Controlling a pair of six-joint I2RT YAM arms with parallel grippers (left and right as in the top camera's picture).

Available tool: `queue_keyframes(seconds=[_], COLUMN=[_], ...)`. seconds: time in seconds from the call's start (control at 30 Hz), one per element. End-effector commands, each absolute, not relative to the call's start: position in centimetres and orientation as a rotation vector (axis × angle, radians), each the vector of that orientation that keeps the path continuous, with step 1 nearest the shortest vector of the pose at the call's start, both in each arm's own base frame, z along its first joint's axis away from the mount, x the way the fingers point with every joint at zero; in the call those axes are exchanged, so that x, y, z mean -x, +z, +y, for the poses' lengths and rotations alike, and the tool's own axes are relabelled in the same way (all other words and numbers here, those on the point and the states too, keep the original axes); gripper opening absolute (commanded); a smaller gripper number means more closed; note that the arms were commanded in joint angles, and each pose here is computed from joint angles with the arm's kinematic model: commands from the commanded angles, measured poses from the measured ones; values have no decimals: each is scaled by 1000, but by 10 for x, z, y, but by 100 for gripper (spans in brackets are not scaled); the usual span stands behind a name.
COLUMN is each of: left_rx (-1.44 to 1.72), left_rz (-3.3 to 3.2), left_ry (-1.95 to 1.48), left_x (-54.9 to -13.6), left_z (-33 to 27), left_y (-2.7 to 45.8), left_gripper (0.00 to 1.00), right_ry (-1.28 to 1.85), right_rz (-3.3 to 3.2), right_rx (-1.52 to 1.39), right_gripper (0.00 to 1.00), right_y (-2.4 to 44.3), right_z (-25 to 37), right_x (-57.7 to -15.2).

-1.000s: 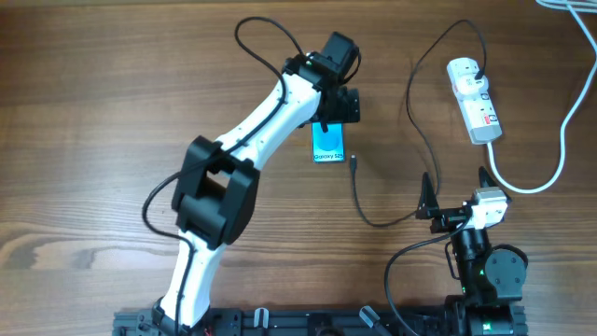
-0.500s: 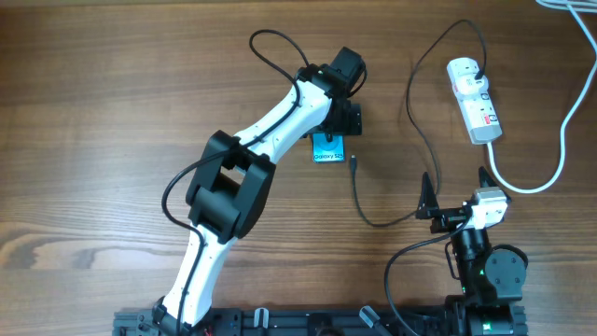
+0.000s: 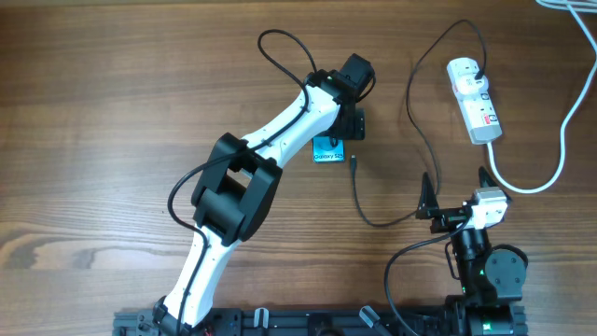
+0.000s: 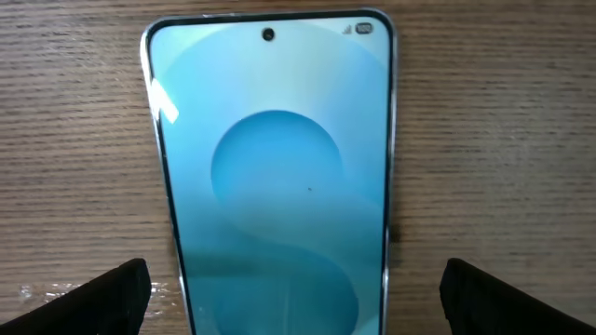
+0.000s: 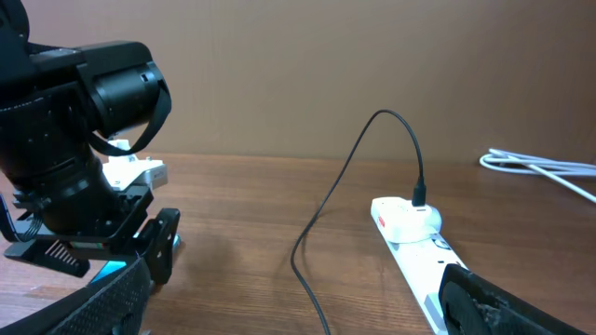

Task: Plug charger to phone and switch on socket
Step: 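Lower the left gripper onto the phone's top edge, then close the left gripper on the phone's top end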

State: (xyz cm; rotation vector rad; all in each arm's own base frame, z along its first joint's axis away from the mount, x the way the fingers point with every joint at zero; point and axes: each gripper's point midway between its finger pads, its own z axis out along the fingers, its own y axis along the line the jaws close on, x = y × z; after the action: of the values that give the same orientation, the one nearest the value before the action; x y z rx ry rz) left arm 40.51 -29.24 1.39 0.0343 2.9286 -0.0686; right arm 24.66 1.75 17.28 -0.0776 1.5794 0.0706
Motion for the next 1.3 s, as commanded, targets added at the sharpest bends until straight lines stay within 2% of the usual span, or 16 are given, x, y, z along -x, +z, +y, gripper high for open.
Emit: queue_keyframes(seconds=[0.0,0.4,0.97,1.27], left_rx=[-6,-9,9,2], left_rz=[2922,2992,3004,2990], left_ry=[-20,-7,-133,-76], left_x=[-409,-401,-405,-407], left_z=[-287,-285,-295,-288], left_y=[6,-24,-24,-24], left_gripper=[100,100,100,100], right_ry=[64,64,64,65], right_rz=[1569,1569,1569,1569], right_rx=[64,64,64,64], right_gripper=[100,100,99,100], right_y=[175,175,175,175], right_z=[15,15,15,15], right_x=[-246,-246,-246,-246])
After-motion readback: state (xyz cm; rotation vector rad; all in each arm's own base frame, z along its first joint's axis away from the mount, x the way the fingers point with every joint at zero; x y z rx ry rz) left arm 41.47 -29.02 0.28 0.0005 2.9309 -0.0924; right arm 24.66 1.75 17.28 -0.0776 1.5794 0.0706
